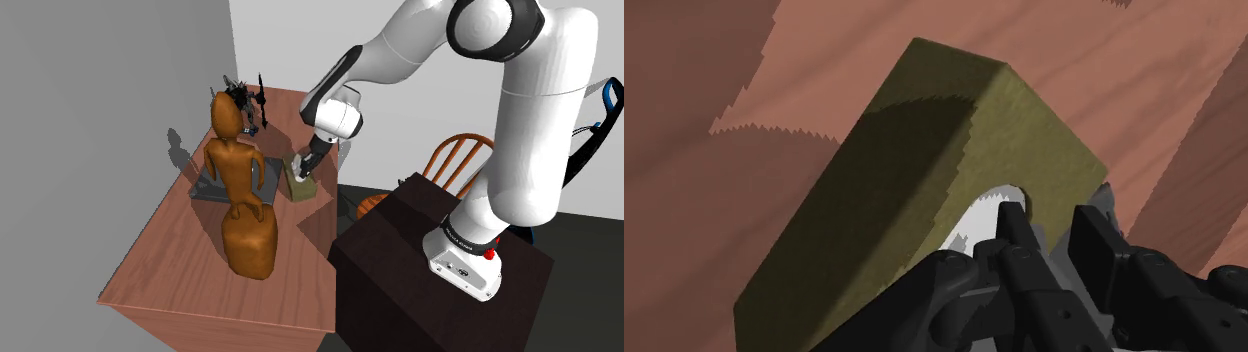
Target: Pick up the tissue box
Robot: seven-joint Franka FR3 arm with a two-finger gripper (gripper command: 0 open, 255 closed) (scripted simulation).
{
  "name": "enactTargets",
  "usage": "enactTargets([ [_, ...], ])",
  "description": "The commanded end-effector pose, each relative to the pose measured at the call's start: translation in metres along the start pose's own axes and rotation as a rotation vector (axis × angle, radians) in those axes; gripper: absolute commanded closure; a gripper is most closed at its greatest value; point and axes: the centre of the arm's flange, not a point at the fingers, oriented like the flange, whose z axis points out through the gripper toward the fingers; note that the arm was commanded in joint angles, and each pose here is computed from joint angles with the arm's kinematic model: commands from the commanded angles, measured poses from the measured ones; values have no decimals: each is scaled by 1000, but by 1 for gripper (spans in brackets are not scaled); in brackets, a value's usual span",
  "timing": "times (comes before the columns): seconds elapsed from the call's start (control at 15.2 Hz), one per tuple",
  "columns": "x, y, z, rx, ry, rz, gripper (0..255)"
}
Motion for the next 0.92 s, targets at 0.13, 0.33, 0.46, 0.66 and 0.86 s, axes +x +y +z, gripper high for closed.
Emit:
enactTargets([
  [0.13,3,-6,-19,-2,1,1,255],
  [0.33,6,-12,-33,-2,1,1,255],
  [0.46,7,-15,-43,-2,1,1,255],
  [0.66,10,-21,-58,-2,1,1,255],
  [0.86,11,-23,-63,-2,1,1,255],
])
